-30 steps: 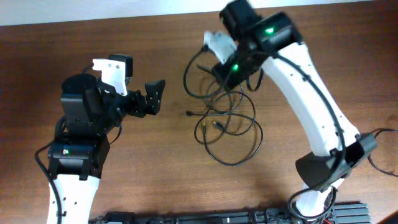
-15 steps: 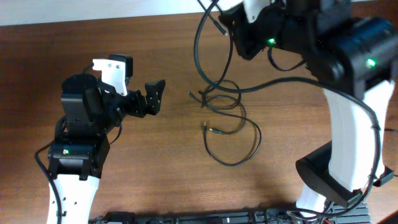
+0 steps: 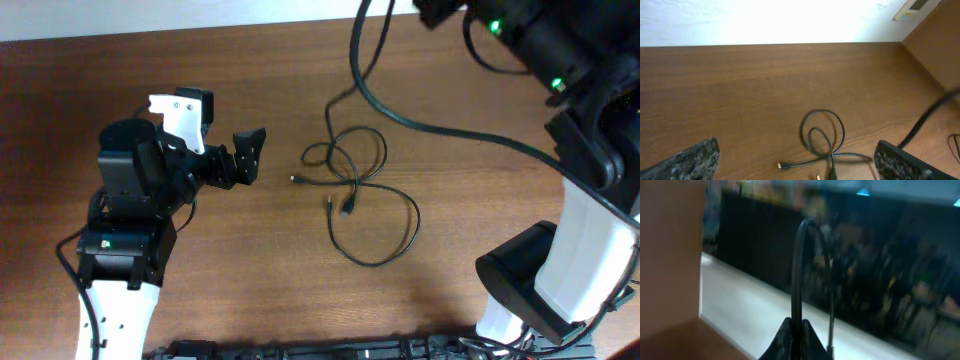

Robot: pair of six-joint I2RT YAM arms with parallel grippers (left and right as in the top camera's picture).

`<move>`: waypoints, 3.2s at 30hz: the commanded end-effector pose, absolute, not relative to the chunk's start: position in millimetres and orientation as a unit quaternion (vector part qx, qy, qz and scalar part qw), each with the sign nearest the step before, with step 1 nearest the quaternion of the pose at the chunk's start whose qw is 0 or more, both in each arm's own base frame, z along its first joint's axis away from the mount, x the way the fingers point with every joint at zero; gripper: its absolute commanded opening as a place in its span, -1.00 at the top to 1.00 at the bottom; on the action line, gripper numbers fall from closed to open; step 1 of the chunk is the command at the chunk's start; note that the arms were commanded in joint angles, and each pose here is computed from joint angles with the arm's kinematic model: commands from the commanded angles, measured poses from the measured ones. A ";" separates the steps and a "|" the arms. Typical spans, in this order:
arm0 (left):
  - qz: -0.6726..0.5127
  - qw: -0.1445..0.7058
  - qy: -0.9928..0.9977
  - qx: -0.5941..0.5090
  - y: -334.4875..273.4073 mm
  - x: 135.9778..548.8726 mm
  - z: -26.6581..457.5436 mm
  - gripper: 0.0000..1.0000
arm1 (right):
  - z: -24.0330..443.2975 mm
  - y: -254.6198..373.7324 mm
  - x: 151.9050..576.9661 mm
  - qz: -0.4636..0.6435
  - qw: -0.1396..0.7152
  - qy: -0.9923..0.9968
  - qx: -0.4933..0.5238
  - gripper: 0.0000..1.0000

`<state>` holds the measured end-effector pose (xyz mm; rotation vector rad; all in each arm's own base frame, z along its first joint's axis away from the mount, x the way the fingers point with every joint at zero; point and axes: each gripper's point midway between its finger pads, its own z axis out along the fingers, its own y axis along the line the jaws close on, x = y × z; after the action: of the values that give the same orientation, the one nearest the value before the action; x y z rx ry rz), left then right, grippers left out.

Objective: Untangle cables
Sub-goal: 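Pull the right gripper up-right, drawing the cable away from the pile, then release the cable at the upper right and bring the right gripper back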

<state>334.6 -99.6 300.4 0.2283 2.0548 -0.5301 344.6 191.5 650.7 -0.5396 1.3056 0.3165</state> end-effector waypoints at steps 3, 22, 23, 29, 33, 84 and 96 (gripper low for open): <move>-0.215 0.486 0.842 0.089 -97.2 334.5 302.4 -0.98 | 698.8 167.1 338.1 0.118 0.815 0.537 -0.182 0.92; -0.215 0.486 0.842 0.089 -97.2 334.4 302.4 -0.98 | 693.3 -61.7 371.5 -0.336 0.742 0.573 0.095 0.92; -0.215 0.486 0.842 0.089 -97.2 334.4 302.4 -0.98 | 684.0 -79.2 377.6 -0.351 0.725 0.582 0.110 0.92; -0.215 0.486 0.842 0.089 -97.2 334.4 302.4 -0.98 | 632.1 -161.3 401.8 -0.391 0.652 0.623 0.185 0.92; -0.215 0.486 0.843 0.089 -97.1 334.4 302.2 -0.98 | 591.1 -214.0 410.0 -0.393 0.612 0.642 0.244 0.92; -0.215 0.485 0.843 0.088 -97.1 334.2 301.9 -0.98 | 183.1 -288.8 408.2 -0.075 0.287 0.918 0.262 -0.77; -0.215 0.485 0.843 0.088 -97.1 334.2 301.9 -0.98 | 178.2 -213.2 414.6 0.127 0.278 0.928 0.214 -0.98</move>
<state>334.3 -99.6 299.8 0.2278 2.0574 -0.5304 406.1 -254.8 170.8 0.6670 2.5228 0.0240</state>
